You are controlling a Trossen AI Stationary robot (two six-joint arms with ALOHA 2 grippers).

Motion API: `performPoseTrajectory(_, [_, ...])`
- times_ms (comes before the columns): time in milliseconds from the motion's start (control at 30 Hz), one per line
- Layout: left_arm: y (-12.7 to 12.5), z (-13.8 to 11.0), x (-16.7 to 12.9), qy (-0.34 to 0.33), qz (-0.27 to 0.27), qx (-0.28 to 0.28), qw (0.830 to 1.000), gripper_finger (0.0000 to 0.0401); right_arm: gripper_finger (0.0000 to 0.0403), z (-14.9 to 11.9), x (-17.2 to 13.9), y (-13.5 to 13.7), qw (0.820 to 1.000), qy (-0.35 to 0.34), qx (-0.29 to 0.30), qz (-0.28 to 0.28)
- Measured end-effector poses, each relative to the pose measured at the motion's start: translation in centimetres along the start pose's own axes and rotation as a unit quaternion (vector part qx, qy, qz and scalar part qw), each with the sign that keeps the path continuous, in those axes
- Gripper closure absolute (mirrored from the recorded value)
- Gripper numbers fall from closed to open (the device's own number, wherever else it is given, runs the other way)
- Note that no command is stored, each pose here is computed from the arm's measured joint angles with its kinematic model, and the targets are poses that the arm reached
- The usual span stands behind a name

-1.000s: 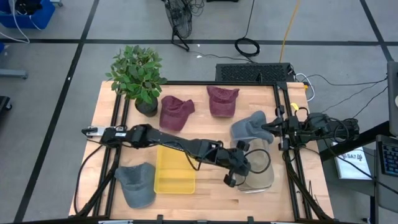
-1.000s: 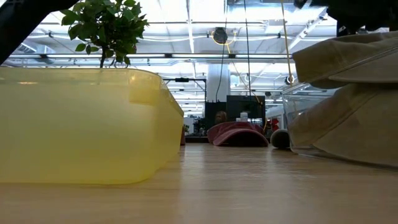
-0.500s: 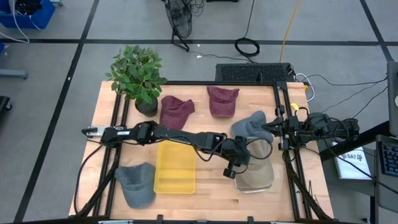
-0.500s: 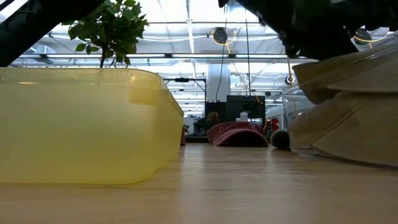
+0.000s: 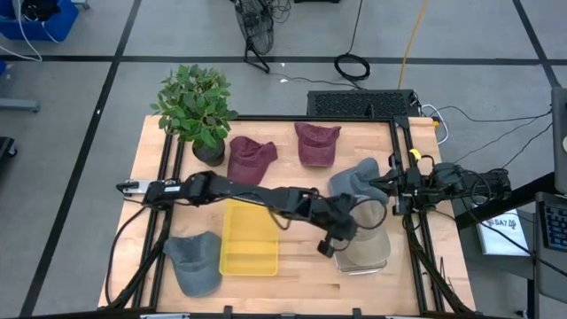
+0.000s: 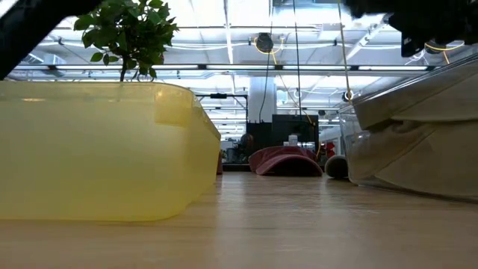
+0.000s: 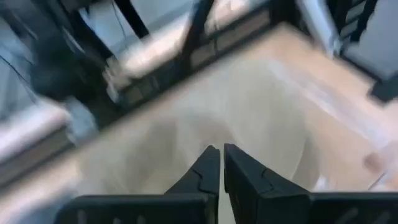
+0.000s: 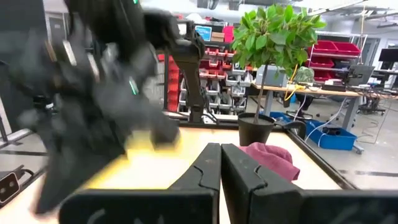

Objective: Pick & Place hat
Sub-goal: Put the brown cap into the transparent bin

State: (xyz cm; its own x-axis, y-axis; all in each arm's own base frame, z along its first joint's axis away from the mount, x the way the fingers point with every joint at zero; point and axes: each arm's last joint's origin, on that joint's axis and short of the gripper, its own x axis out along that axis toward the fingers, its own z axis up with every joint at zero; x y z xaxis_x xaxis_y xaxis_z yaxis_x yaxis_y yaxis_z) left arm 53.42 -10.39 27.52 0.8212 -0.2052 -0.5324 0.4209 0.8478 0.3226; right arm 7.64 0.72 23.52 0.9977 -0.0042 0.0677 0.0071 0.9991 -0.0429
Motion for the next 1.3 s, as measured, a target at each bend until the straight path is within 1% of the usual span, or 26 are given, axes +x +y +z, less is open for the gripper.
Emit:
performPoseTrajectory(67, [-0.5, 1.4, -1.9, 0.005, 0.012, 0.015, 1.000, 0.0365, 0.0403, -0.1, 0.0, 0.0, 1.000, 0.004, -0.006, 0.001])
performPoseTrajectory(100, [-0.7, 2.0, -3.1, 0.019, 0.012, 0.022, 0.999, 0.0366, 0.0403, -0.2, 0.1, 0.0, 1.000, 0.010, -0.010, 0.004])
performPoseTrajectory(200, [-1.4, 3.5, -6.9, 0.047, -0.004, 0.035, 0.998, 0.0379, 0.0403, -0.5, 0.4, 0.2, 0.999, 0.028, -0.024, 0.027])
performPoseTrajectory(233, [-1.6, 3.8, -8.2, 0.058, -0.011, 0.035, 0.998, 0.0388, 0.0403, -0.5, 0.5, 0.3, 0.999, 0.033, -0.023, 0.031])
performPoseTrajectory(267, [-1.8, 4.5, -9.7, 0.055, -0.011, 0.031, 0.998, 0.0394, 0.0403, -0.5, 0.7, 0.3, 0.999, 0.040, -0.021, 0.031])
performPoseTrajectory(333, [-2.2, 5.4, -12.4, 0.063, -0.004, 0.023, 0.998, 0.0395, 0.0403, -0.3, 1.1, 0.4, 0.998, 0.055, -0.014, 0.031])
performPoseTrajectory(400, [-2.7, 6.3, -14.9, 0.070, 0.017, 0.019, 0.997, 0.0393, 0.0403, 0.3, 1.6, 0.4, 0.997, 0.062, -0.016, 0.031])
performPoseTrajectory(500, [-3.0, 6.8, -18.4, 0.090, 0.033, 0.024, 0.995, 0.0396, 0.0403, 1.7, 2.3, 0.4, 0.996, 0.078, -0.026, 0.032])
performPoseTrajectory(600, [-2.4, 6.8, -22.0, 0.109, 0.068, 0.006, 0.992, 0.0396, 0.0403, 3.3, 3.1, 0.4, 0.992, 0.113, -0.044, 0.028])
performPoseTrajectory(667, [-1.6, 6.5, -24.0, 0.121, 0.100, -0.014, 0.988, 0.0395, 0.0403, 4.3, 3.8, 0.4, 0.987, 0.149, -0.058, 0.006])
performPoseTrajectory(767, [-0.8, 5.5, -27.7, 0.145, 0.148, -0.037, 0.978, 0.0398, 0.0403, 6.0, 4.9, 0.5, 0.978, 0.197, -0.074, -0.014])
performPoseTrajectory(833, [-0.3, 4.6, -30.6, 0.136, 0.176, -0.058, 0.973, 0.0397, 0.0403, 6.8, 5.7, 0.8, 0.970, 0.226, -0.088, -0.001])
performPoseTrajectory(933, [-0.5, 3.0, -34.8, 0.097, 0.200, -0.086, 0.971, 0.0396, 0.0403, 7.5, 6.8, 1.5, 0.957, 0.264, -0.114, 0.025])
performPoseTrajectory(1000, [-1.1, 1.4, -36.6, 0.062, 0.206, -0.097, 0.972, 0.0398, 0.0403, 7.8, 7.5, 2.0, 0.951, 0.281, -0.127, 0.037])
performPoseTrajectory(1033, [-1.5, 0.6, -37.3, 0.036, 0.199, -0.103, 0.974, 0.0398, 0.0403, 8.0, 7.9, 2.3, 0.949, 0.283, -0.135, 0.037])
performPoseTrajectory(1133, [-3.1, -2.2, -37.9, -0.051, 0.166, -0.100, 0.980, 0.0394, 0.0403, 8.7, 8.8, 3.1, 0.945, 0.283, -0.155, 0.047])
performPoseTrajectory(1200, [-4.2, -4.7, -37.3, -0.091, 0.163, -0.093, 0.978, 0.0396, 0.0403, 9.3, 9.3, 3.6, 0.940, 0.298, -0.161, 0.051])
performPoseTrajectory(1267, [-5.2, -7.2, -36.1, -0.124, 0.176, -0.101, 0.971, 0.0398, 0.0403, 9.8, 9.6, 4.0, 0.928, 0.335, -0.158, 0.044])
performPoseTrajectory(1300, [-5.7, -8.6, -35.3, -0.134, 0.184, -0.107, 0.968, 0.0397, 0.0403, 10.0, 9.7, 4.1, 0.918, 0.362, -0.156, 0.039])
